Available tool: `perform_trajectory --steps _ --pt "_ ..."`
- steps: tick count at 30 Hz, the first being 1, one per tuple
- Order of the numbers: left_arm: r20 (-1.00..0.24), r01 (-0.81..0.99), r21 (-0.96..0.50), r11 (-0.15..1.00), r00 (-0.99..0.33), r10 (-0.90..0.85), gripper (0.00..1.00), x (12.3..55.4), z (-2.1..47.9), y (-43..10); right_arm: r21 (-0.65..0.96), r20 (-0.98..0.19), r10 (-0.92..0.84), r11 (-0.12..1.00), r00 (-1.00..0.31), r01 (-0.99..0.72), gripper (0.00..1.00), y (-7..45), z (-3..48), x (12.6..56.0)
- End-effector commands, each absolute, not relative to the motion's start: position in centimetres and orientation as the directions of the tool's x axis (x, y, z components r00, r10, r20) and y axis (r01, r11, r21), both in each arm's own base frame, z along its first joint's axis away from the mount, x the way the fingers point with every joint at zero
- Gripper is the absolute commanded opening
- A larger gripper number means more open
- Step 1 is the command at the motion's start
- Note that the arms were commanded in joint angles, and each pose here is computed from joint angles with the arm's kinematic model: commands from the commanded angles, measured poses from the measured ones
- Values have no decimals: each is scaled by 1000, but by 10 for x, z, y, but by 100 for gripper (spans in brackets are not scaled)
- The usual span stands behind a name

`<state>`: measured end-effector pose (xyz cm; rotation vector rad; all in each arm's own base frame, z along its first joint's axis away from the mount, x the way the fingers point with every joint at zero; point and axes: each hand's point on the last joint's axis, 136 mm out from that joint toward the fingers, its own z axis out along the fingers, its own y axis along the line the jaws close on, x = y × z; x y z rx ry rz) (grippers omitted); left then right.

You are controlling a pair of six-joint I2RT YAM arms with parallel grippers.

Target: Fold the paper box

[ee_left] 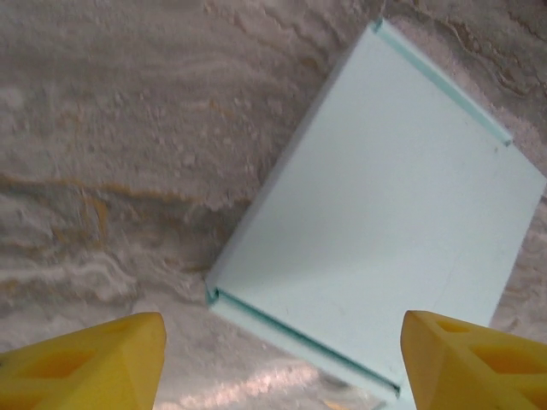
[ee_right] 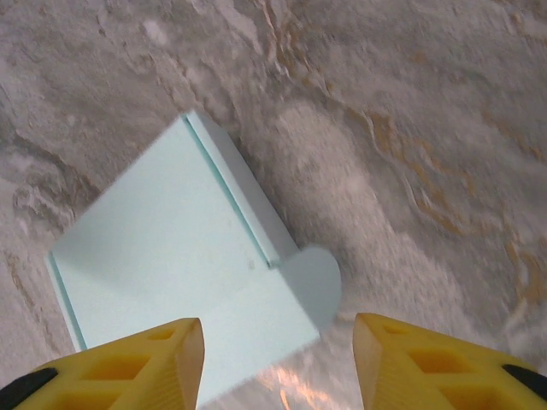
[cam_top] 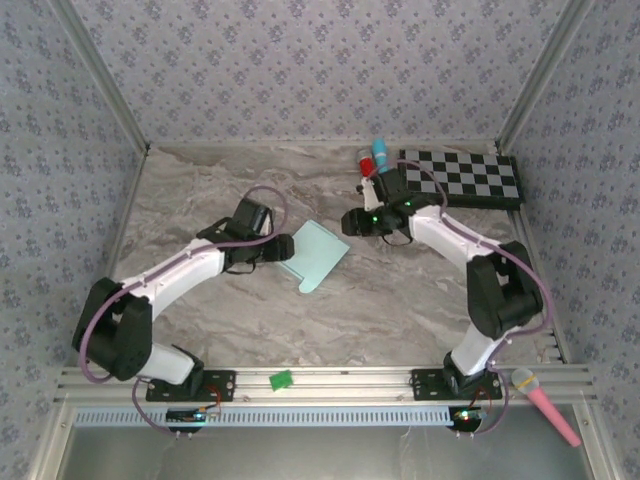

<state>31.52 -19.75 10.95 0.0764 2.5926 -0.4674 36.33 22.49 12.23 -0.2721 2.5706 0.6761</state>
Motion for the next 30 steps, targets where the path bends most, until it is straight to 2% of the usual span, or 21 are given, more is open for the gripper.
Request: perform_trajectory --steps 1,9,15,20,25,30 --pt "-522 248 -278 928 -850 71 74 335 108 -200 415 -459 -16 880 -888 -230 51 207 111 345" --pt "-480 370 -401 838 -864 152 76 355 91 -228 433 -428 50 888 -903 -156 52 185 88 315" --pt "-447 378 -480 792 -882 150 77 357 78 -239 466 -406 75 874 -911 -136 52 187 78 304" --pt "-416 341 -523 781 -902 115 73 351 74 -243 488 -398 73 861 -915 -144 52 195 75 303" --pt "-397 298 -581 757 -916 56 66 341 77 -248 525 -384 77 838 -920 -149 52 207 70 305" --pt "-401 260 -573 777 -916 10 61 330 76 -249 549 -373 74 821 -925 -156 52 219 67 307"
